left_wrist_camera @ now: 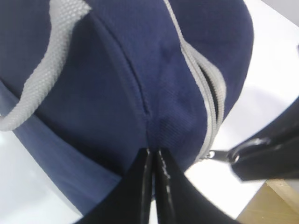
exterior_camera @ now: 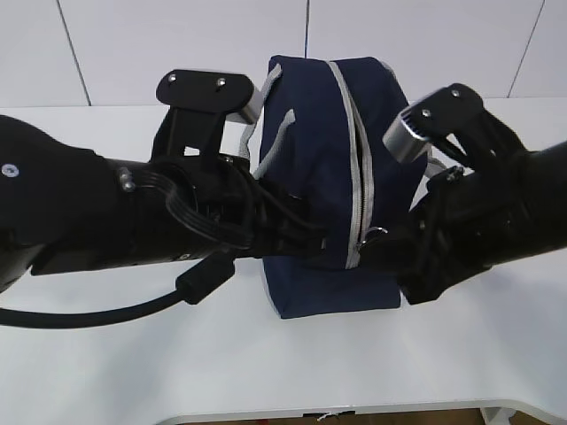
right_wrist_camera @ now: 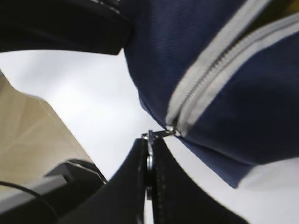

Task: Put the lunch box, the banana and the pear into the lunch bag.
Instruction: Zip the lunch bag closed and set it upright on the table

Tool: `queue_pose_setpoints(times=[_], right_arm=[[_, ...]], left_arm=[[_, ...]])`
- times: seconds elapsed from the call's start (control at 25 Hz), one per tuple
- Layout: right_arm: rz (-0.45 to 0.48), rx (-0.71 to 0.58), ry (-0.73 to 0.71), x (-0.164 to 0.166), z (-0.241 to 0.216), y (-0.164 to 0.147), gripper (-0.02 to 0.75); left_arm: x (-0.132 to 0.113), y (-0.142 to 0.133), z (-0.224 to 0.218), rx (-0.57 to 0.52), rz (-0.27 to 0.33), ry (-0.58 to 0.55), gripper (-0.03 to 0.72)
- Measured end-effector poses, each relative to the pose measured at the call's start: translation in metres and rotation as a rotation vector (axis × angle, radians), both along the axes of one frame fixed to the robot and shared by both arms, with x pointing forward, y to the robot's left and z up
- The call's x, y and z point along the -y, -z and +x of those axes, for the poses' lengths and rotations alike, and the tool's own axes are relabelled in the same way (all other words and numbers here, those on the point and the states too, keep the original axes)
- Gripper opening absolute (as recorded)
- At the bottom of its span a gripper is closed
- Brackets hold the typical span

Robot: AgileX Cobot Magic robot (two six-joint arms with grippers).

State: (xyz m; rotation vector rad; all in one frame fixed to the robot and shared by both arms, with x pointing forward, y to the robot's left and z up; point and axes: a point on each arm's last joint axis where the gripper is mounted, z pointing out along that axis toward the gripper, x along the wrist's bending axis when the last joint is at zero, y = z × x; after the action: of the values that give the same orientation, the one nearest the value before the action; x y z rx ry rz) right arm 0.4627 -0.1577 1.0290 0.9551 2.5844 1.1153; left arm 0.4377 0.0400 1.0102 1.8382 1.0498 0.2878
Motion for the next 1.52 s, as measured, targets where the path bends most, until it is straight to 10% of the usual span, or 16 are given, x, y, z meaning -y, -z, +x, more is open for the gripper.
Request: queue_pose_setpoints(times=[0.36,1.52], right_arm=[[-0.192,-0.016,-0.045,0.001,0.019,-0.037,0.018],[-0.166,-0.238,0.156,-0.018,0.065,-0.111,0.018]], left_arm=[[0.0,0.0,0.0,0.003,0.0,-0.003,-0.027],[0.0,0.0,0.0,-0.004,0.001,0.005,-0.027]])
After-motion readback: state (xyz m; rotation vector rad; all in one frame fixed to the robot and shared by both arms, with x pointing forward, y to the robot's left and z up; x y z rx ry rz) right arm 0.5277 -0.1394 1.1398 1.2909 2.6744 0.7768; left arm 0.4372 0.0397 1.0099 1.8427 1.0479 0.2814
